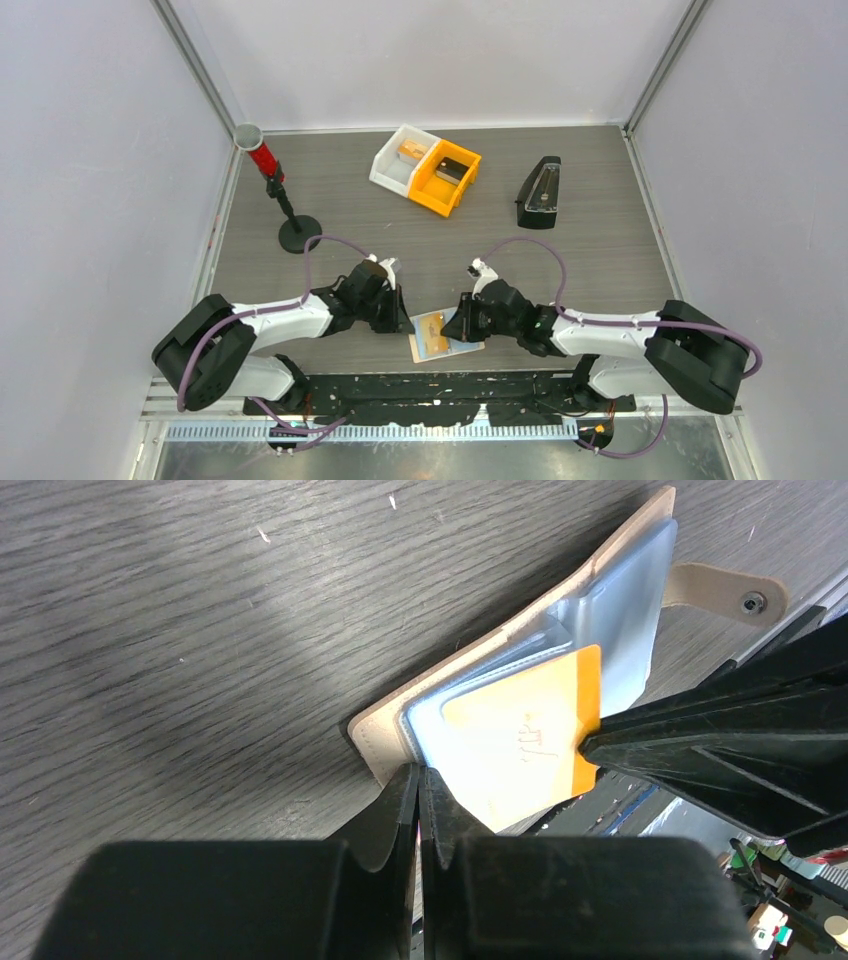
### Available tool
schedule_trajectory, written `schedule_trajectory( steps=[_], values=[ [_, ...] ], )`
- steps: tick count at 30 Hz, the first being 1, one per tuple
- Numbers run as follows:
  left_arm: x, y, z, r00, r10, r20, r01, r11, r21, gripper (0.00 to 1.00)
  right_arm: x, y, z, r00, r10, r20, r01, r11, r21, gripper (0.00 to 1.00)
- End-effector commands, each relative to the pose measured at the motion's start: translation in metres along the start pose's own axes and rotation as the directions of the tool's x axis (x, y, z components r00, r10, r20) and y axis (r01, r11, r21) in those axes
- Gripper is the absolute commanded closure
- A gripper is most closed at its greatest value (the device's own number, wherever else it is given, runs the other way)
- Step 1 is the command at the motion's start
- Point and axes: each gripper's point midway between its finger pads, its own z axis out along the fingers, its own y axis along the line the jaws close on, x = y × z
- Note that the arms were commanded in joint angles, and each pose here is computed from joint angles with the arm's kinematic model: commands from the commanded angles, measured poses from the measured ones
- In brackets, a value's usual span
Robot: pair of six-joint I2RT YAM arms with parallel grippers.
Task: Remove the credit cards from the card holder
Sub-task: Remove the credit card from the card holder.
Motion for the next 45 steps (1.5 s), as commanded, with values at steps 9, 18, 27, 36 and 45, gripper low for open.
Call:
schedule_trajectory(
  steps=[9, 18, 27, 36, 45],
  values=[
    [-0.002, 0.003, 0.001, 1.0, 0.005, 0.023, -0.004, 1.0, -0.016, 0.94, -0.013, -0.014, -0.019, 0.996, -0.003, 0.086, -0.001, 0.999, 0.041, 0.95],
    [-0.011, -0.02, -0.016, 0.999, 0.025, 0.035, -0.027, 0.999, 0.038, 0.78, -0.029, -0.006, -0.044, 0.987, -0.007, 0.16, 0.005, 1.0, 0.013, 0.95],
    [-0.029, -0.071, -0.056, 0.991, 0.047, 0.122, -0.068, 0.981, 0.18, 0.47, -0.05, 0.02, -0.07, 0.967, 0.026, 0.253, -0.007, 0.997, -0.076, 0.95],
    [-0.036, -0.111, -0.089, 0.981, 0.021, 0.194, -0.093, 0.925, 0.369, 0.39, -0.072, 0.069, -0.101, 0.915, 0.178, 0.363, -0.034, 0.928, -0.37, 0.95],
    [-0.045, -0.137, -0.105, 0.966, -0.017, 0.257, -0.117, 0.859, 0.499, 0.36, -0.087, 0.095, -0.131, 0.866, 0.248, 0.434, 0.024, 0.847, -0.532, 0.95]
  ],
)
